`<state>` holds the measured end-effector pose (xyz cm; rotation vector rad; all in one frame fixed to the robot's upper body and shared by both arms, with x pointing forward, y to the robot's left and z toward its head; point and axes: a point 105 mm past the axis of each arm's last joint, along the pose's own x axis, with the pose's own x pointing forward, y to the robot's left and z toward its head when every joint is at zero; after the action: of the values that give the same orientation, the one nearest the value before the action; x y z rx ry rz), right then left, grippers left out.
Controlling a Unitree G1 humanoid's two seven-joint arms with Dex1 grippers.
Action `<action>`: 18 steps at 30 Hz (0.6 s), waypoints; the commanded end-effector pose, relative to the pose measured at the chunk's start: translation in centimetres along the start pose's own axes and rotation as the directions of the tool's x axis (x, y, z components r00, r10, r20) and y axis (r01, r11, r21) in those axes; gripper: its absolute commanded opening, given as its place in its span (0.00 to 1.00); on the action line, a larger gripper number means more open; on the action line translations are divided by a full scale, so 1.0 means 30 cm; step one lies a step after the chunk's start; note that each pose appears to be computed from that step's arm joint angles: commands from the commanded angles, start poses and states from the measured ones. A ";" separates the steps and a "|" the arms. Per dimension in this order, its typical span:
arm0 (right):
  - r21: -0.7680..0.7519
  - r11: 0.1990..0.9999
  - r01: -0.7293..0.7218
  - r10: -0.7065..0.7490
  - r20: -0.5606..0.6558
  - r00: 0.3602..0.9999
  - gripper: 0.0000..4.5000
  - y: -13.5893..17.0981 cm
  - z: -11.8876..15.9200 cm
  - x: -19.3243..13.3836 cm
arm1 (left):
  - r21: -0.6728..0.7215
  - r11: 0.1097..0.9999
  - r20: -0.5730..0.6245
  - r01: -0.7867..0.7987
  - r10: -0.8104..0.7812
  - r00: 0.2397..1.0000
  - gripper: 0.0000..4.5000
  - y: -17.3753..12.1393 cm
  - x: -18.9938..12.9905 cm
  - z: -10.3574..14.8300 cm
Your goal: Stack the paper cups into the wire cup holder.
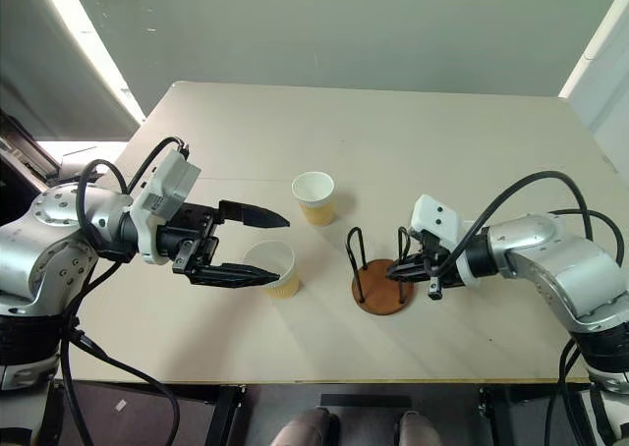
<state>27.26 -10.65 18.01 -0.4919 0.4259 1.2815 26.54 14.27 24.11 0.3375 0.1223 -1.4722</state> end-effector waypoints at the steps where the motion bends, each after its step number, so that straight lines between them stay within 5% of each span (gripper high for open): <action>1: -0.049 0.998 0.034 -0.036 -0.051 0.998 0.19 -0.017 -0.024 0.011 | 0.037 0.999 -0.013 -0.006 0.007 1.000 1.00 -0.008 -0.006 0.009; 9: -0.055 0.996 0.068 -0.072 -0.084 0.994 0.82 -0.035 -0.047 -0.014 | 0.038 0.999 -0.012 -0.011 0.011 1.000 1.00 -0.008 -0.009 0.003; 18: -0.087 0.986 0.139 -0.146 -0.076 0.986 0.82 -0.044 -0.015 -0.181 | 0.126 0.991 -0.097 -0.040 0.052 0.994 1.00 -0.022 -0.036 -0.008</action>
<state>27.49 -15.07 18.82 -0.6007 0.4708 1.1580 26.23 15.10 23.20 0.4219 0.1441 -1.4370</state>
